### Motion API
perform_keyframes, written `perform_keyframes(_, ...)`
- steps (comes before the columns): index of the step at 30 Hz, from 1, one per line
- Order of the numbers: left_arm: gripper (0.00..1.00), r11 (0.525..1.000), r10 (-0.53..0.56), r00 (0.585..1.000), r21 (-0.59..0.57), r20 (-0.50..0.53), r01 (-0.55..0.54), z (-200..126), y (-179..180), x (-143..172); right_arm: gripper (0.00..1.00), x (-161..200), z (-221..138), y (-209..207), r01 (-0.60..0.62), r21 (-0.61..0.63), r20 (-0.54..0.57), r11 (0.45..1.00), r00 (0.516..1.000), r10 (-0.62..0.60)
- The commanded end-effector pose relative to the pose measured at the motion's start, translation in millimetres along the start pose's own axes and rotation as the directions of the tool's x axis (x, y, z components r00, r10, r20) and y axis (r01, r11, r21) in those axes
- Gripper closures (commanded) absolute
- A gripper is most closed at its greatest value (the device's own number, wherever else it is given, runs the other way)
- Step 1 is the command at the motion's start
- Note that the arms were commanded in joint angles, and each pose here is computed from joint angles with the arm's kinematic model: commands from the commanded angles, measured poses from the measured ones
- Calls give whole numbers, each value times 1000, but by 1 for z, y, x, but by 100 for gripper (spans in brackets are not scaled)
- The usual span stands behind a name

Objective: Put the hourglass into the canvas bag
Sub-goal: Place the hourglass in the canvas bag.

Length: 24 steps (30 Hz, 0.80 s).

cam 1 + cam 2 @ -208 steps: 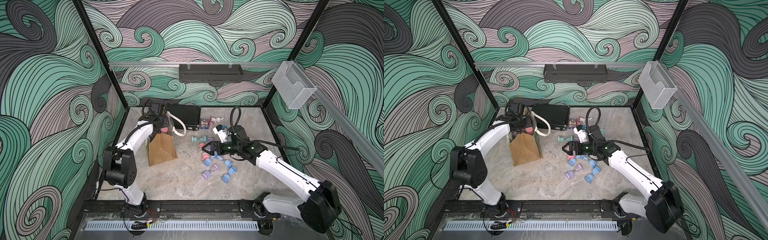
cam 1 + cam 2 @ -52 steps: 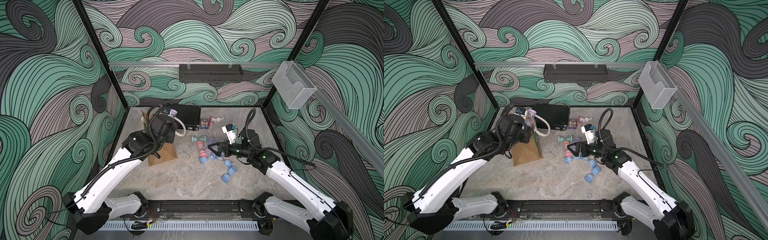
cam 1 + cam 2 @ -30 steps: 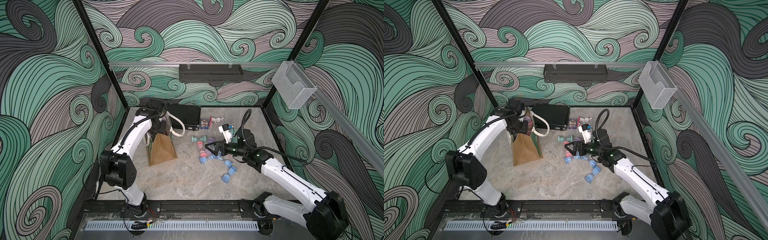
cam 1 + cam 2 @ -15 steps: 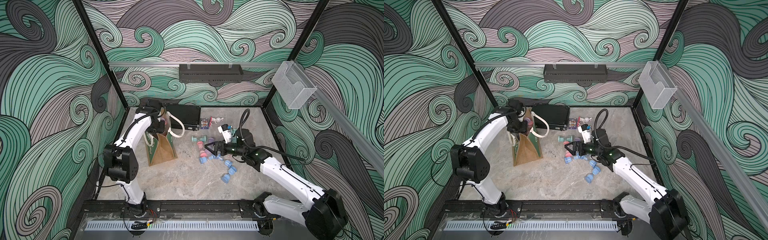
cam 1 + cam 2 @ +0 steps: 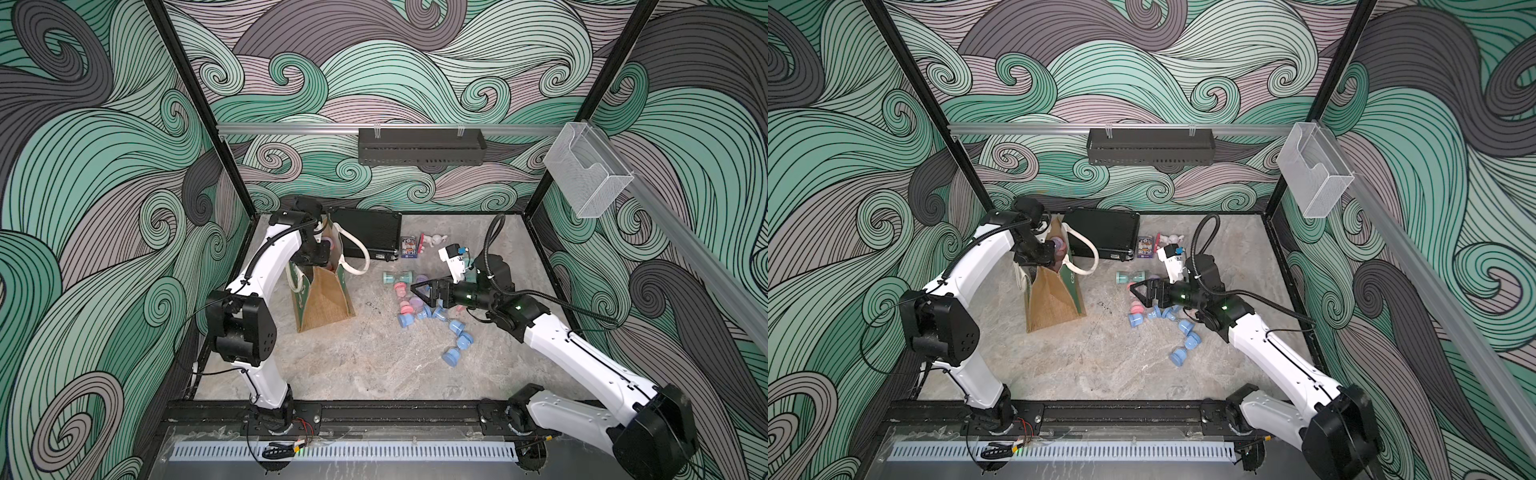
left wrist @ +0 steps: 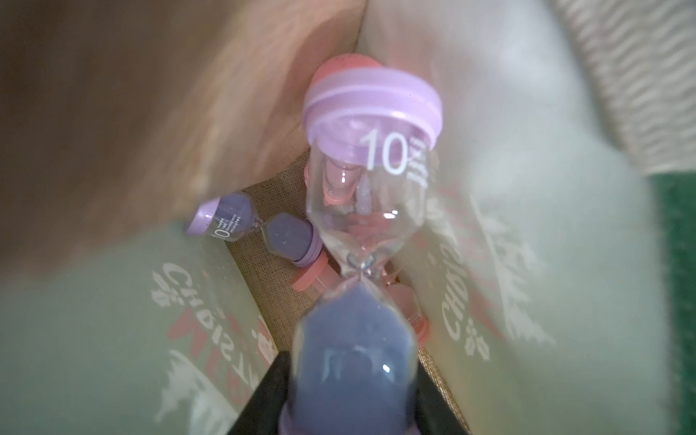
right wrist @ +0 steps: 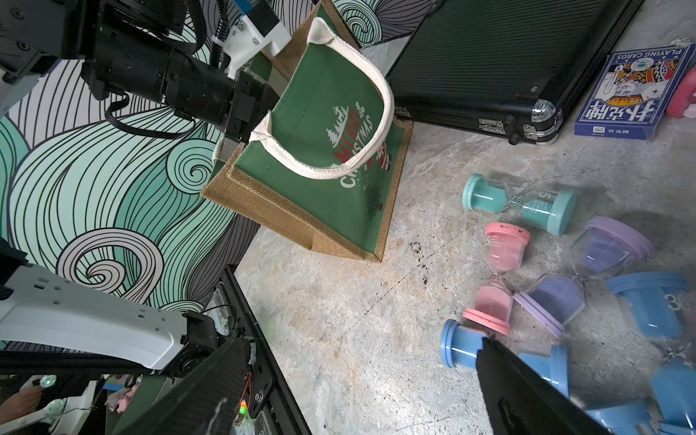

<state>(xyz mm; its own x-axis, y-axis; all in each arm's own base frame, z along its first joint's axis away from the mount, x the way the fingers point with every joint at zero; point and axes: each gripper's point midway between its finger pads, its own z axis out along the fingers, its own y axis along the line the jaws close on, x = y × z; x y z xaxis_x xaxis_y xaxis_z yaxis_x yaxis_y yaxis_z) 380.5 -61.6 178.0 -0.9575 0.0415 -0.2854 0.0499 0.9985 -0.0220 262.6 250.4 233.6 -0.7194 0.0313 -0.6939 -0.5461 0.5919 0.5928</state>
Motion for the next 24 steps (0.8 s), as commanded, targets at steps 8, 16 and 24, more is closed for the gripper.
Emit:
perform_keyframes(8, 48, 999, 42, 999, 32, 35, -43, -42, -3, 2, 0, -24, -15, 20, 49, -14, 53, 999, 997, -49)
perform_keyframes(16, 43, 994, 66, 987, 82, 149, -79, -73, -12, -7, 0, -33, -20, 33, 60, -44, 41, 997, 997, -59)
perform_keyframes(24, 40, 973, 28, 925, 203, 380, -113, -133, -41, -18, 1, -12, -30, 13, 28, 78, -32, 997, 999, -25)
